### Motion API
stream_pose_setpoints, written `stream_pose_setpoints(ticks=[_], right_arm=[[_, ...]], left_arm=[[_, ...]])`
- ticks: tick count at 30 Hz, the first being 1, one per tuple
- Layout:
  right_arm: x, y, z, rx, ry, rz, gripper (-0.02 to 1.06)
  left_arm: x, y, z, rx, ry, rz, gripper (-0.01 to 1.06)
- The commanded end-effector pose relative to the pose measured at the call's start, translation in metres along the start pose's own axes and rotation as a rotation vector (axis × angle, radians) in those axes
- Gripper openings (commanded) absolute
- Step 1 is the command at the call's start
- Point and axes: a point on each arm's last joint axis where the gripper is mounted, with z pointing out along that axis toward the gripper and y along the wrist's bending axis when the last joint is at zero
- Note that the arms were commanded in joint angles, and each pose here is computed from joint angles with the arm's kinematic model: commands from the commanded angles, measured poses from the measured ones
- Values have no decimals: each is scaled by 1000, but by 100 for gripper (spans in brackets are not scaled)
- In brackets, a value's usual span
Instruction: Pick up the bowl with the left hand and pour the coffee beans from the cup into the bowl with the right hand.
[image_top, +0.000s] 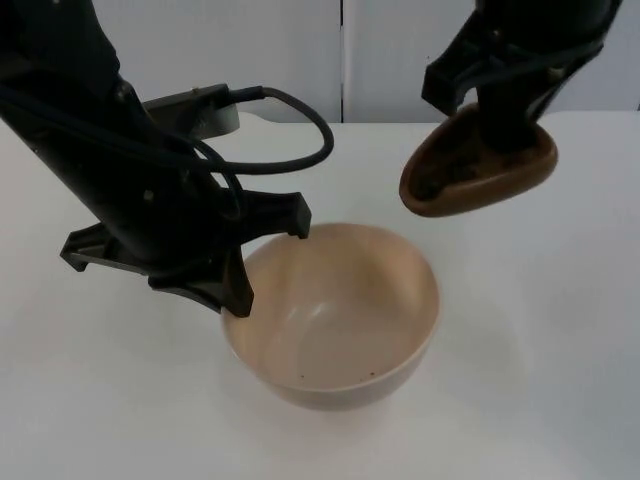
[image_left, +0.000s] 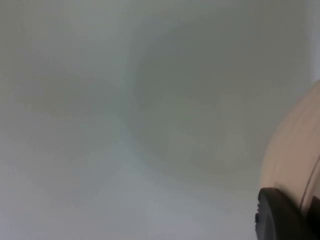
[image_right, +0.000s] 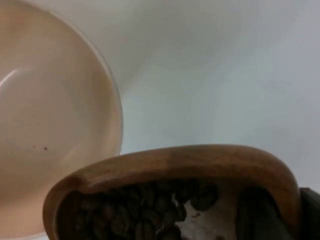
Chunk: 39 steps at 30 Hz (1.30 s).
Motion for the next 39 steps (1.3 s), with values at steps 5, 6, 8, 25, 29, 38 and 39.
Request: stream_pose_setpoints(ticks=[5, 6, 8, 25, 29, 38, 39], right_arm=[[-3, 19, -13, 153, -58, -74, 0], [-4, 23, -15, 170, -68, -84, 0], [-5, 25, -16, 195, -77, -94, 0], [-12, 49, -34, 400, -183, -213, 0], [-13, 58, -40, 452, -221, -249, 0], [-13, 76, -50, 522, -269, -328, 0], [-13, 76, -50, 522, -269, -328, 0]], left_arm=[[0, -1, -3, 9, -19, -7, 0], [0, -1, -3, 9, -19, -7, 0], [0, -1, -3, 9, -19, -7, 0], [0, -1, -3, 9, -19, -7, 0], [0, -1, -3, 9, -19, -7, 0], [0, -1, -3, 9, -19, -7, 0], [0, -1, -3, 9, -19, -7, 0]])
